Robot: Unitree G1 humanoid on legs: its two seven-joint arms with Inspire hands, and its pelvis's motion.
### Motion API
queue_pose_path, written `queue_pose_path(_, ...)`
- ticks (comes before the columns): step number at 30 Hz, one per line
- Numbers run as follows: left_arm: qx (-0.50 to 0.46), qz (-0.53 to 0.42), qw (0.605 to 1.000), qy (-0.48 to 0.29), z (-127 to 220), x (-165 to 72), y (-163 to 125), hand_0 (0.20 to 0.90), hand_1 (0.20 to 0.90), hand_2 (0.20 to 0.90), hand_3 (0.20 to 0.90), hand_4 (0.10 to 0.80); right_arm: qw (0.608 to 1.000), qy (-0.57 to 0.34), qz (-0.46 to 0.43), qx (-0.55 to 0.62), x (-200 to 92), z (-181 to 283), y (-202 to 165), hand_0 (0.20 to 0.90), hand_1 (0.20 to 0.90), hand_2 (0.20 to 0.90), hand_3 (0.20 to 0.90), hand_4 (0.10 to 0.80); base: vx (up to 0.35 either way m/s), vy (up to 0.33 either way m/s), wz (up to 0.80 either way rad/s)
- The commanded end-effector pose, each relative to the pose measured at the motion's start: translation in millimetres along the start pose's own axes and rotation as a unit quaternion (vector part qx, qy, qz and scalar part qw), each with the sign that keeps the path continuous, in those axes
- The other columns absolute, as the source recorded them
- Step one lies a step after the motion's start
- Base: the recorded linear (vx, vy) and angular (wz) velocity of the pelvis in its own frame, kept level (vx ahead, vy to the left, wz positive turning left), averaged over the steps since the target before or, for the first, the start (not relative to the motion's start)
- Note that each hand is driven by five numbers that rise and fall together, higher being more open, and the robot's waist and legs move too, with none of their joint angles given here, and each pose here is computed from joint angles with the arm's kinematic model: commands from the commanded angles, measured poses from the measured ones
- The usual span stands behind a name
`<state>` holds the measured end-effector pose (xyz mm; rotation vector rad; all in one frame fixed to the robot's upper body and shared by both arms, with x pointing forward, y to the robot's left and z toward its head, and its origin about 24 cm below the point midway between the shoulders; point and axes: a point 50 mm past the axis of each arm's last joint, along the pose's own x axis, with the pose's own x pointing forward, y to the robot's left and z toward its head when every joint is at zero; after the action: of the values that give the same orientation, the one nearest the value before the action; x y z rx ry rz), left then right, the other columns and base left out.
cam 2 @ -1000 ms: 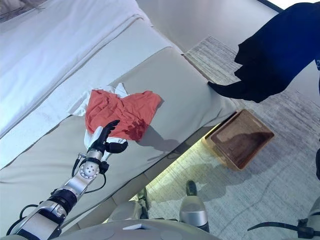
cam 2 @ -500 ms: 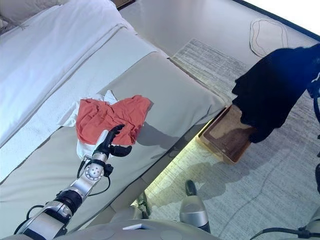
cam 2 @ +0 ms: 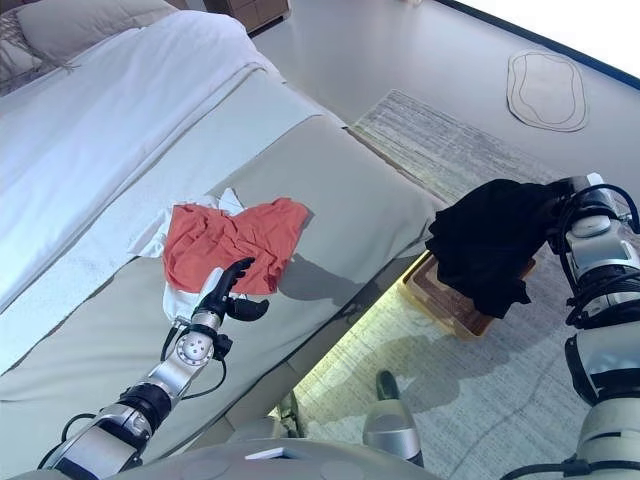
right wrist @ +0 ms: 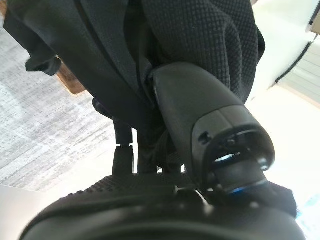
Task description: Pick up the clothes from the bed and place them into the basket
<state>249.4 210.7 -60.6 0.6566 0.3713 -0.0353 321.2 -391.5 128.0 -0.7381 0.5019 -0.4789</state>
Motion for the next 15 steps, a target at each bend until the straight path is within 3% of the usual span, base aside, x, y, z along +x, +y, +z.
queue_pose_path(1,0.018,0.011,0.999,-0.044,16,10,10,0.9,0.9,0.9,0.9,0.8,0.994,-0.071,-0.084,-0.008,-2,35,-41,0.3,0.3,0.3,0.2,0.1,-0.01,-0.022,0.04)
queue_pose_path(4,0.016,0.009,0.999,-0.049,17,9,11,0.9,0.9,0.9,0.9,0.8,0.995,-0.053,-0.078,-0.016,-1,25,-37,0.3,0.3,0.3,0.2,0.1,0.0,0.0,0.0)
queue_pose_path(5,0.015,0.008,0.998,-0.052,19,10,11,0.9,0.9,0.9,0.9,0.8,0.996,-0.036,-0.075,-0.038,0,19,-34,0.349,0.349,0.349,0.258,0.158,0.0,0.0,0.0)
queue_pose_path(6,0.013,0.01,0.998,-0.057,22,11,11,0.9,0.9,0.9,0.9,0.8,0.995,-0.013,-0.073,-0.059,0,11,-33,0.9,0.9,0.9,0.9,0.8,-0.032,-0.013,0.03)
queue_pose_path(15,0.019,0.007,0.998,-0.053,18,9,13,0.9,0.9,0.9,0.9,0.8,0.996,0.01,-0.054,-0.068,1,-6,-24,0.9,0.9,0.9,0.9,0.8,-0.005,-0.003,0.03)
